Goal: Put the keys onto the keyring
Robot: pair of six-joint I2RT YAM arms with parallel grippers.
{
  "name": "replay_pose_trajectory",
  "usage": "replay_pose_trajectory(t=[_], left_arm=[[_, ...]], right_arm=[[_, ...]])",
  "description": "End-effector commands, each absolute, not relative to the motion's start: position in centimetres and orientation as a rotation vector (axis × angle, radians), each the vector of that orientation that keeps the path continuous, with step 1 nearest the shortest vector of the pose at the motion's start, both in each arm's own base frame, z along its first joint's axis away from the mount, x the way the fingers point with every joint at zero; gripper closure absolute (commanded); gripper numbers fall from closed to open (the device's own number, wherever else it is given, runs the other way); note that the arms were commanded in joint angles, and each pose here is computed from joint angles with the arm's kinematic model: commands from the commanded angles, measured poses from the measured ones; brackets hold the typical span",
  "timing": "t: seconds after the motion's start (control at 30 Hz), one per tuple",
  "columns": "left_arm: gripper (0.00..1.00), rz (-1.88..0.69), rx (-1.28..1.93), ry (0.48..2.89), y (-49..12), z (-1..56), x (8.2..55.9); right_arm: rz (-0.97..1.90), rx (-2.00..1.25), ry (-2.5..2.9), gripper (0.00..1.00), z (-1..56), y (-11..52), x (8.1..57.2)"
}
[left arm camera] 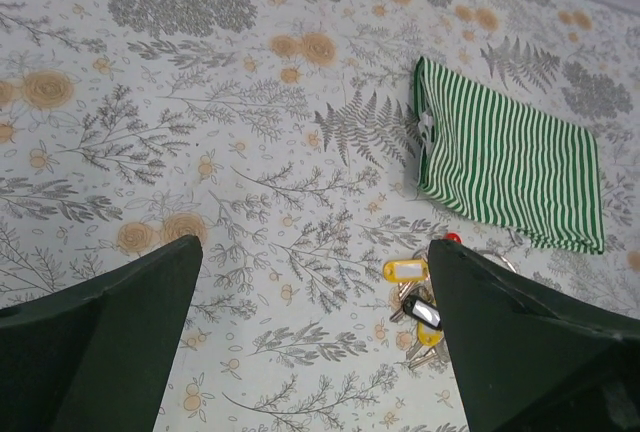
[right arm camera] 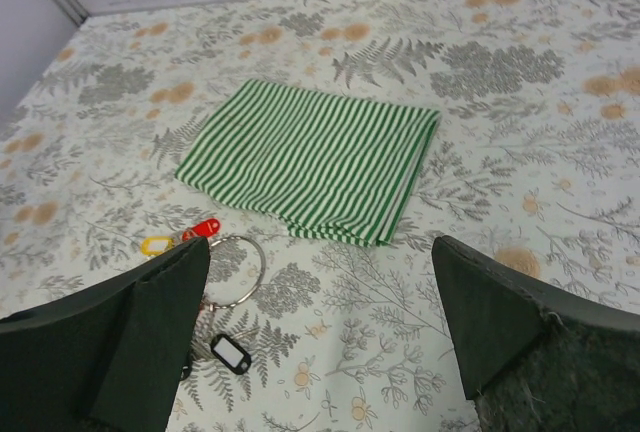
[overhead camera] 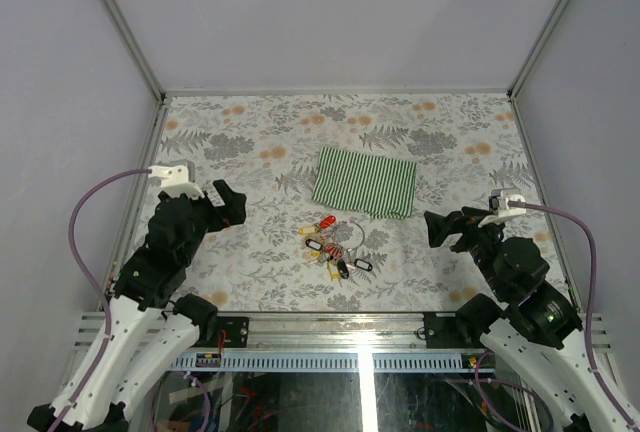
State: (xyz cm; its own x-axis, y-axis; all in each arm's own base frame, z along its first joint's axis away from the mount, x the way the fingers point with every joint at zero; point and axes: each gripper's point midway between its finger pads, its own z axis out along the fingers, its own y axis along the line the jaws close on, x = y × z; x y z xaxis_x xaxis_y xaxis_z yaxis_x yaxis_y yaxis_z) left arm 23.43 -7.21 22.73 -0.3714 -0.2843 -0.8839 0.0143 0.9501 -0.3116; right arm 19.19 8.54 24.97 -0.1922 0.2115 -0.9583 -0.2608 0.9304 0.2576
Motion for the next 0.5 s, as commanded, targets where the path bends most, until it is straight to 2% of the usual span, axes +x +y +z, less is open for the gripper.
replay_pose_trajectory(t=[0.0, 0.47], left_arm=[[0.0, -0.302, -0.247, 1.856, -6.2, 23.8, 23.5], [0.0, -0.296, -0.24, 1.889, -6.4, 22.8, 23.7]], right_arm=[[0.374, 0.058, 1.699, 0.01, 24.7, 7.3, 20.0], [0.332, 0.026, 1.731, 0.01, 23.5, 7.6, 20.7]])
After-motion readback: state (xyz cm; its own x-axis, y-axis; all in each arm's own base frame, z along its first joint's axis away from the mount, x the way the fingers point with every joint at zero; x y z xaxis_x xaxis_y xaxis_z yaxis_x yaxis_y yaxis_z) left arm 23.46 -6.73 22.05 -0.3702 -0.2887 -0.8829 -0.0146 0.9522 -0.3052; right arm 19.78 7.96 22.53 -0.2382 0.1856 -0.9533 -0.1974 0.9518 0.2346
